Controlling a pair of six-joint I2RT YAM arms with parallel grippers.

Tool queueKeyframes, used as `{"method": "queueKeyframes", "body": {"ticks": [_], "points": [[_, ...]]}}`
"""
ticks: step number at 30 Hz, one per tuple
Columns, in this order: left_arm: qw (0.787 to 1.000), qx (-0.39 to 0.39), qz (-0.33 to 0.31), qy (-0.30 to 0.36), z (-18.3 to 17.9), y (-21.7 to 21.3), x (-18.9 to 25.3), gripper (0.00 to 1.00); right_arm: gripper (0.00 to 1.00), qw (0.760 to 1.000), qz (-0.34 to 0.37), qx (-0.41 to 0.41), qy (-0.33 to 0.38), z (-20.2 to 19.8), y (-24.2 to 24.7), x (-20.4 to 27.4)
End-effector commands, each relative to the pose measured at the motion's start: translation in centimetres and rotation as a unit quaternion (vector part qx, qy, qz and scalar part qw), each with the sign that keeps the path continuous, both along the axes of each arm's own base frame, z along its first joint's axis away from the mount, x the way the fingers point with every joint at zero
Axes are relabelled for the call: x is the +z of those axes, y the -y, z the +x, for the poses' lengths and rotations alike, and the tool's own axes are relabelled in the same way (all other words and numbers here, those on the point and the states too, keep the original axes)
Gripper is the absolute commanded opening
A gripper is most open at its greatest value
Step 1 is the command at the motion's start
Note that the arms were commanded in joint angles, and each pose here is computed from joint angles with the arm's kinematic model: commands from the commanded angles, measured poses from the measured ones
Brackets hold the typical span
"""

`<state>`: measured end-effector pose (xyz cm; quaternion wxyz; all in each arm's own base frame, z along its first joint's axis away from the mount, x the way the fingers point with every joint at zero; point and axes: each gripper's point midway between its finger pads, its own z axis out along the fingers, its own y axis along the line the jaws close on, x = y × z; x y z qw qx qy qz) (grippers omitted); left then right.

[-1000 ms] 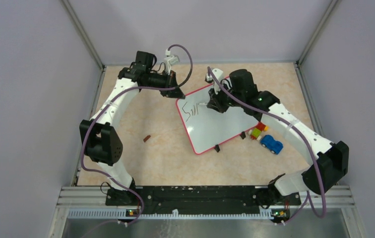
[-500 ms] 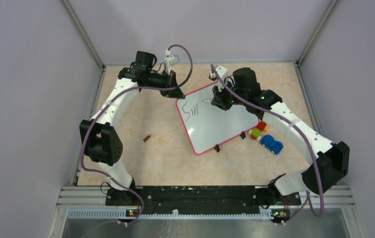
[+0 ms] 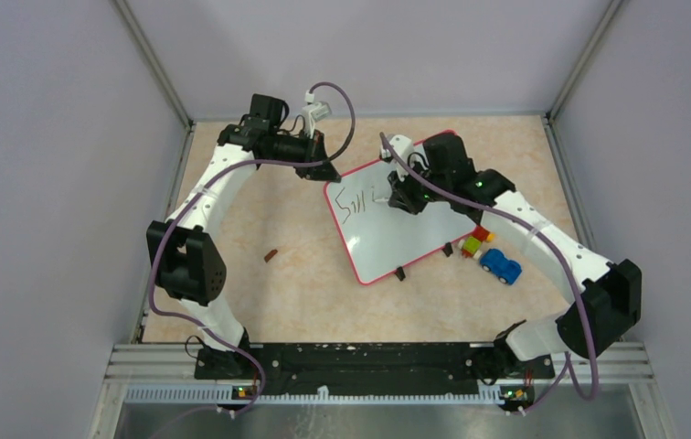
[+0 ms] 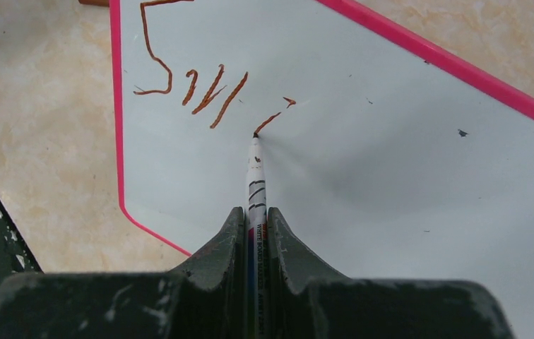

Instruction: Write a sentence on the whiteboard

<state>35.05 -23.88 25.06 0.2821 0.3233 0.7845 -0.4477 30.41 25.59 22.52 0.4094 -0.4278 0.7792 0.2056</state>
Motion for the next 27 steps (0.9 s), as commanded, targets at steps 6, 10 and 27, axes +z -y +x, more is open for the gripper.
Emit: {"method": "queueKeyframes", "body": {"ticks": [6,10,27], "points": [[1.0,-0.013,0.004,0.001,-0.8,0.5,0.0,0.0,0.0,0.999,-0.007,-0.006,0.045,0.9,0.3,2.6],[1.0,-0.014,0.002,0.0,-0.8,0.6,0.0,0.0,0.0,0.998,0.018,-0.008,0.067,1.3,-0.1,5.6],[1.0,-0.014,0.004,0.006,-1.0,0.5,0.4,0.0,0.0,0.998,0.015,-0.019,0.061,3.1,-1.0,4.1]]}}
